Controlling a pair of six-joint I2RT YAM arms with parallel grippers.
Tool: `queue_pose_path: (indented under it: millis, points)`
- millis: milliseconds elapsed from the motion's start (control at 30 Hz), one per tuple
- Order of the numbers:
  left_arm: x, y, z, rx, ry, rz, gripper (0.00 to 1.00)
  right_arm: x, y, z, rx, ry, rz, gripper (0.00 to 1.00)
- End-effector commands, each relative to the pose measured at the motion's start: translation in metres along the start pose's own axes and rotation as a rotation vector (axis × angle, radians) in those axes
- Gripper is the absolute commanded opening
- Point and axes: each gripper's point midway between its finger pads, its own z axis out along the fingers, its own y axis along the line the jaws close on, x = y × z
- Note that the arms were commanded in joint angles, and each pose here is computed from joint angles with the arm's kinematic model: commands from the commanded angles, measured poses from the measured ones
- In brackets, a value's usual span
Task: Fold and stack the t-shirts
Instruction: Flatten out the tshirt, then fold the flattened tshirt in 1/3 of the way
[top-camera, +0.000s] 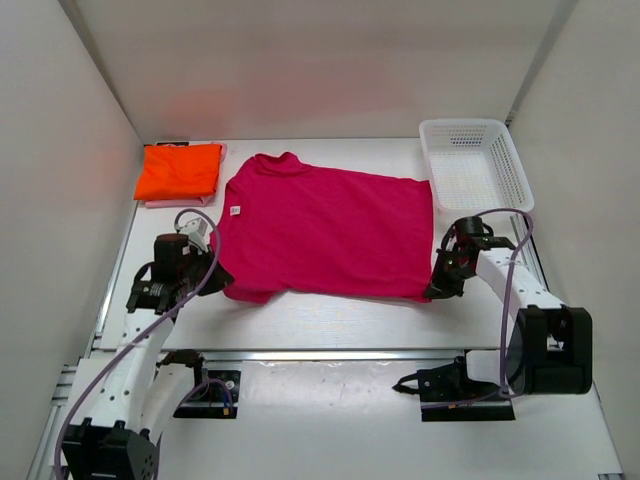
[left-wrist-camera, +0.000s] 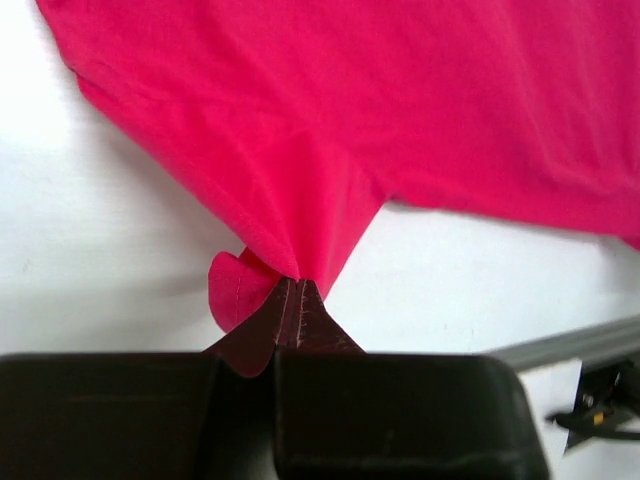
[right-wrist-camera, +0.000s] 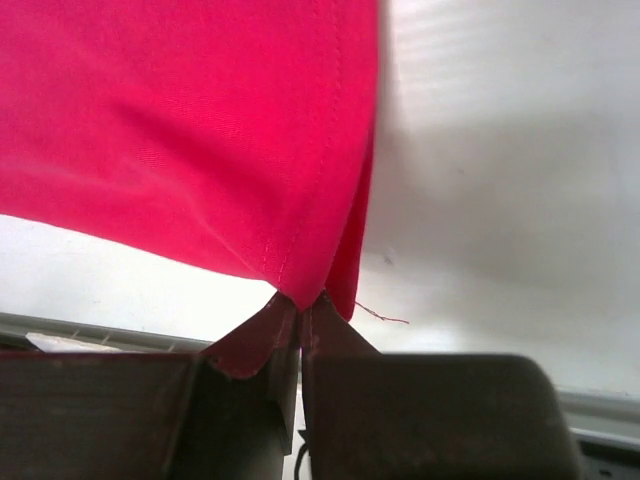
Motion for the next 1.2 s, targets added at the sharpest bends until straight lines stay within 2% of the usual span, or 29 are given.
queue_pose_path:
  millis: [0, 200, 533, 800, 933, 1167]
  points:
    - [0.011, -0.007, -0.017, 0.007, 0.026, 0.042, 0.00, 0.005, -0.012, -0.014, 0.045, -0.014, -0.017, 0.00]
    - [0.019, -0.015, -0.041, 0.020, 0.027, 0.046, 0.00, 0.023, -0.018, -0.012, 0.066, 0.039, -0.034, 0.00]
    - [0.044, -0.015, -0.035, 0.046, 0.109, 0.042, 0.00, 0.036, -0.021, -0.023, 0.074, 0.055, -0.050, 0.00]
    - [-0.017, -0.028, -0.029, 0.096, -0.077, -0.019, 0.00, 0.020, -0.015, -0.017, 0.044, 0.037, -0.065, 0.00]
    - [-0.037, -0.028, -0.009, 0.112, -0.095, -0.071, 0.00, 0.005, -0.018, -0.011, 0.035, 0.047, -0.033, 0.00]
    - [-0.071, -0.028, 0.002, 0.110, -0.145, -0.108, 0.00, -0.023, -0.012, -0.011, 0.017, 0.047, -0.025, 0.00]
